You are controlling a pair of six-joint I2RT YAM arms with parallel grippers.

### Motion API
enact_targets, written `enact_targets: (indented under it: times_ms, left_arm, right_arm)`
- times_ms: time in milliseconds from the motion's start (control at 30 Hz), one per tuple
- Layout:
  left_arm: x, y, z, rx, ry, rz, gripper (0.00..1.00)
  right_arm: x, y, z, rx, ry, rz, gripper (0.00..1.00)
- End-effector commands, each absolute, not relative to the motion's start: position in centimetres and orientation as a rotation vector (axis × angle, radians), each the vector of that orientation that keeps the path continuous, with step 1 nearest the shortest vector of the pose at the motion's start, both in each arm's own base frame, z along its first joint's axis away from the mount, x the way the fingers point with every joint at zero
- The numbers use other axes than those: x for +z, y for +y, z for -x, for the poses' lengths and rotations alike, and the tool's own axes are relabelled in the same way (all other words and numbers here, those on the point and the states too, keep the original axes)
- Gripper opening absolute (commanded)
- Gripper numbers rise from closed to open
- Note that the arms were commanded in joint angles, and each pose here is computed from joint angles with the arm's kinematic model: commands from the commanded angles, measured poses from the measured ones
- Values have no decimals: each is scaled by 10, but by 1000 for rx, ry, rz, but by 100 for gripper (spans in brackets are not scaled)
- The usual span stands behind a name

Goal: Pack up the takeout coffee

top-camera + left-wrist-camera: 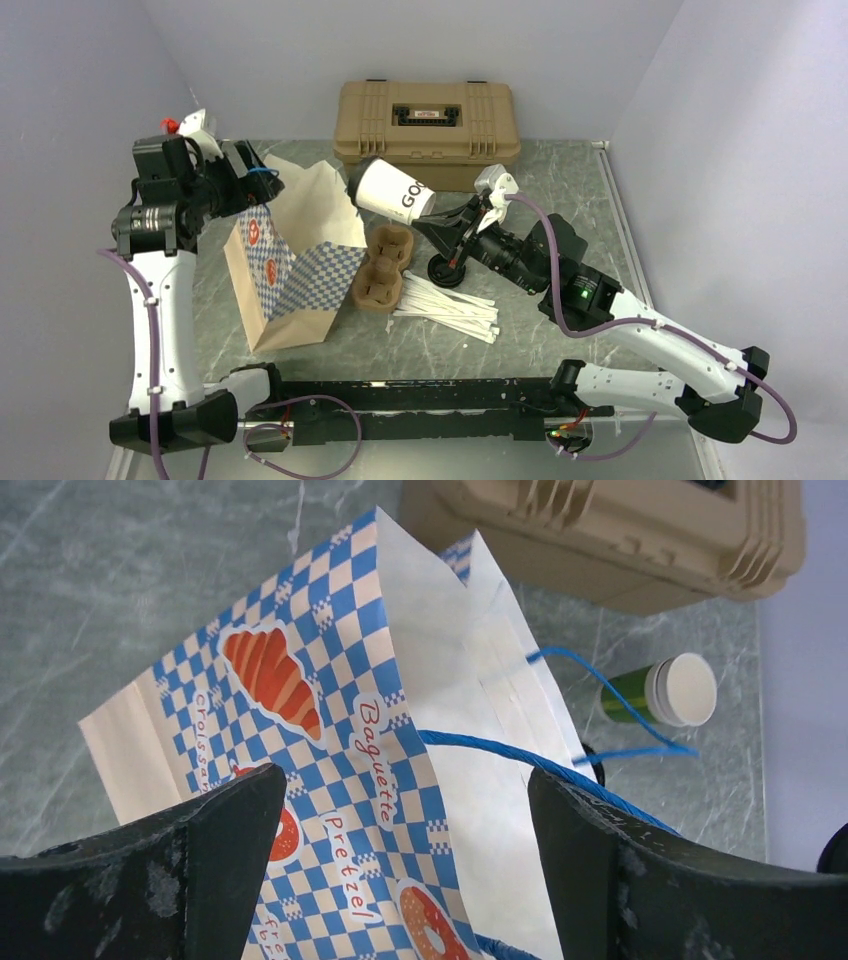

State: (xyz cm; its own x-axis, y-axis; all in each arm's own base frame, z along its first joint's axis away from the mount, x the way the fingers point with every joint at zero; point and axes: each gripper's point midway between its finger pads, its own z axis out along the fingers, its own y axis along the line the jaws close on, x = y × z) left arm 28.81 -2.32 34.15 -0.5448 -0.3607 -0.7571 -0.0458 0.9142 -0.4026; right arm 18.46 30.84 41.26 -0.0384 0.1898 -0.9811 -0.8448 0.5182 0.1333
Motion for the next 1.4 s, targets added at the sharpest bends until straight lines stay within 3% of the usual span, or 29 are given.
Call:
enact_targets:
  times_ms: [0, 233, 700, 1367]
  left_arm:
    - [390, -26, -316, -463, 1962, 231, 96]
    - [382, -23, -339, -481, 1978, 231, 94]
    - [246, -4, -325, -441, 2323, 434, 95]
    - [213, -4, -284, -394, 2508, 439, 99]
  right_arm:
    - [441, 295, -182, 925, 1293, 583, 0]
    - [443, 290, -183, 900, 1295, 578, 0]
    - [435, 296, -189, 874, 1319, 598, 0]
    - [427, 300, -188, 880, 1333, 626, 0]
